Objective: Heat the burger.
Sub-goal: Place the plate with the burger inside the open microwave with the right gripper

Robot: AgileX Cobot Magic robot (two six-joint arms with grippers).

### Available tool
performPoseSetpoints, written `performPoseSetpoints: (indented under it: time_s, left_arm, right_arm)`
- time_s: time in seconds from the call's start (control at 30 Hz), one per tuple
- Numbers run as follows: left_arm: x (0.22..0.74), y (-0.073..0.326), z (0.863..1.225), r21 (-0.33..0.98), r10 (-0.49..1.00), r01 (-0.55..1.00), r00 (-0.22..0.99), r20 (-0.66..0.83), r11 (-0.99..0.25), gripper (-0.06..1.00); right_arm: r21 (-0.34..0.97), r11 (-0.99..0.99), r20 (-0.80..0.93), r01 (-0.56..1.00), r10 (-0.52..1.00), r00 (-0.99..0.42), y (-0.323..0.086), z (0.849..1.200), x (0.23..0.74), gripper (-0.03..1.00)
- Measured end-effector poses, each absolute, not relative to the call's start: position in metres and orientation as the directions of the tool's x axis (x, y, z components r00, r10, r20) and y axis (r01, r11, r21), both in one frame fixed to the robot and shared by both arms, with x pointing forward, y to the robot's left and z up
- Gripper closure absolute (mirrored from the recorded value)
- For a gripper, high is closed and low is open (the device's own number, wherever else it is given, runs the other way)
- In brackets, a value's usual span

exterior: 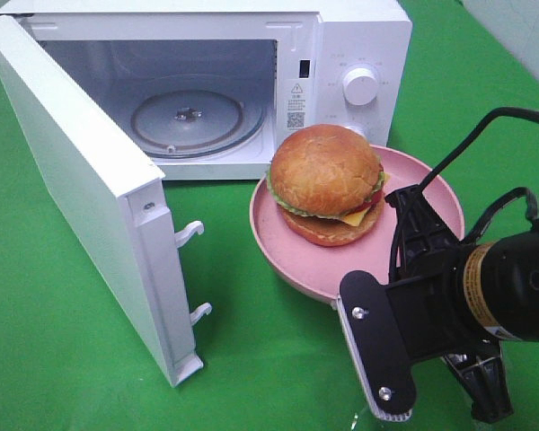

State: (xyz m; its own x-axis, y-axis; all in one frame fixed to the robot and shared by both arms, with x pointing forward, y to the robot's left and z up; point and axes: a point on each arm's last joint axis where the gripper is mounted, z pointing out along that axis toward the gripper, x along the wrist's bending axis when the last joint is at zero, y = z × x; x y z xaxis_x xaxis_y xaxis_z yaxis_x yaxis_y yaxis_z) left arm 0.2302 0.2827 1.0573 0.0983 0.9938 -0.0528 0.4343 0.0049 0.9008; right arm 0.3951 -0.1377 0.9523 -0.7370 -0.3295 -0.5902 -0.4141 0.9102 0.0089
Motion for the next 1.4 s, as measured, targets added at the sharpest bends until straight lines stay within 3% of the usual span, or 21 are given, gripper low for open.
performPoseSetpoints:
  time_s: [0.67, 0.97, 1.4]
  left_arm:
    - [0.230, 0.283, 1.057, 0.901, 0.994, 0.434, 0.098, -0.053, 0.005, 0.10]
    - [0.230, 0.283, 1.057, 0.901, 0.994, 0.434, 0.098, -0.053, 0.005, 0.10]
    - [0.230, 0.283, 1.057, 0.901, 0.994, 0.434, 0.098, -0.053, 0.005, 0.10]
  right_arm:
    - [-0.023, 0.858, -0.580, -0.514, -0.430, -0.692, -0.163, 0.952, 0.422, 0.92]
    - [-0.092, 0.785, -0.579, -0.612, -0.542, -0.609, -0.171, 0.953, 0.430, 0.92]
    - [-0.085, 0.790, -0.592, -0.607, -0.530, -0.607, -0.169, 0.961, 0.437, 0.92]
